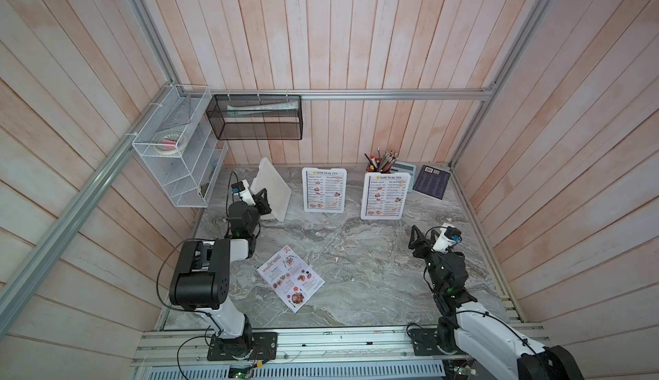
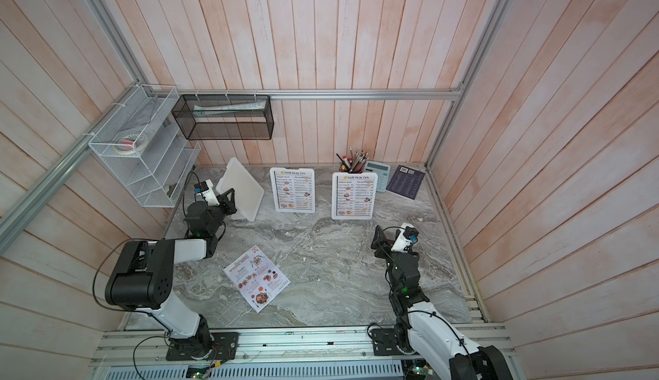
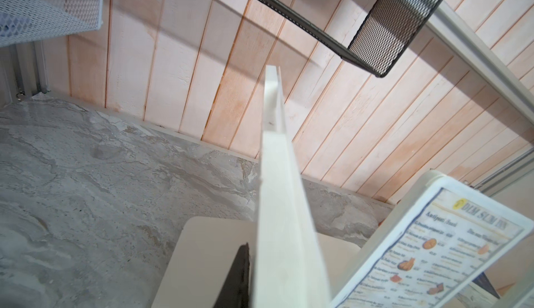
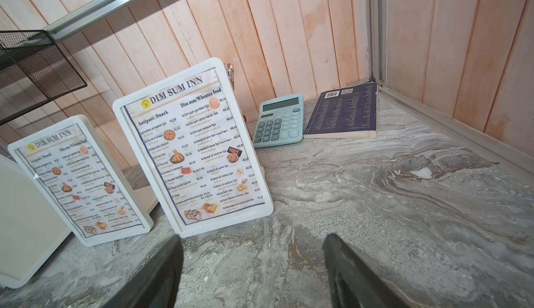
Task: Insert the menus into the narrow rack
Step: Move the narrow rack to the center of the board.
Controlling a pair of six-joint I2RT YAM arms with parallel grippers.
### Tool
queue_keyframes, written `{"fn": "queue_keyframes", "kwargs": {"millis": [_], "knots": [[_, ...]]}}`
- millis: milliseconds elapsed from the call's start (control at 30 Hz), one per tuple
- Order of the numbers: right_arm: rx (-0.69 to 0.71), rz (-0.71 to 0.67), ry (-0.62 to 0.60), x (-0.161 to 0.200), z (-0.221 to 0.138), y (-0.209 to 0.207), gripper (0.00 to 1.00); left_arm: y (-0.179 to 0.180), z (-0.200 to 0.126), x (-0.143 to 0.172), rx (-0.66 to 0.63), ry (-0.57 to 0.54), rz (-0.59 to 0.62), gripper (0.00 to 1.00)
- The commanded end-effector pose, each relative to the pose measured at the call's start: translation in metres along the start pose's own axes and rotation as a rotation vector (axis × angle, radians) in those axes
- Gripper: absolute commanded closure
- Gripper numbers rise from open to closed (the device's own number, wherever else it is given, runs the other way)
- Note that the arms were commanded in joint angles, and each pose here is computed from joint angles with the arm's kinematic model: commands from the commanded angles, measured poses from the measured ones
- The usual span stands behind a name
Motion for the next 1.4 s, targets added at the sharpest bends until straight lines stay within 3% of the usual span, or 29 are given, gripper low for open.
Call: {"fn": "queue_keyframes", "kwargs": {"millis": [0,167,433,833,1133,1367], "knots": [[-0.013,0.016,-0.025,-0.007,0.001,0.003,0.22,-0.005,-0.012,-0.002,0.004,-0.014,0.001,0.87],[-0.016,0.016,-0.025,-0.007,0.002,0.003,0.22,-0.010,-0.030,-0.012,-0.015,-0.040,0.004,0.89],[-0.016,0.017,-0.025,-0.007,0.001,0.003,0.22,-0.026,-0.064,-0.025,-0.033,0.024,0.002,0.93],[-0.021,0.016,-0.026,-0.007,0.000,0.003,0.22,-0.087,-0.122,0.000,0.135,0.193,0.080,0.96],[-0.023,0.012,-0.015,-0.006,0.003,0.004,0.22,-0.150,-0.152,0.025,0.506,0.299,0.145,0.98],[-0.021,0.014,-0.015,-0.006,0.003,0.004,0.22,-0.203,-0.161,0.044,0.769,0.320,0.238,0.98]]}}
Point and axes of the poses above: each gripper's point midway between its finger pads, its own z axis out along the fingers, its own y axis along the line the jaws close on, x = y × z, the point moved 8 cm from there along -z, back along the fingers, and after that the axes turned 2 degrees about z, right-handed, at the moved point
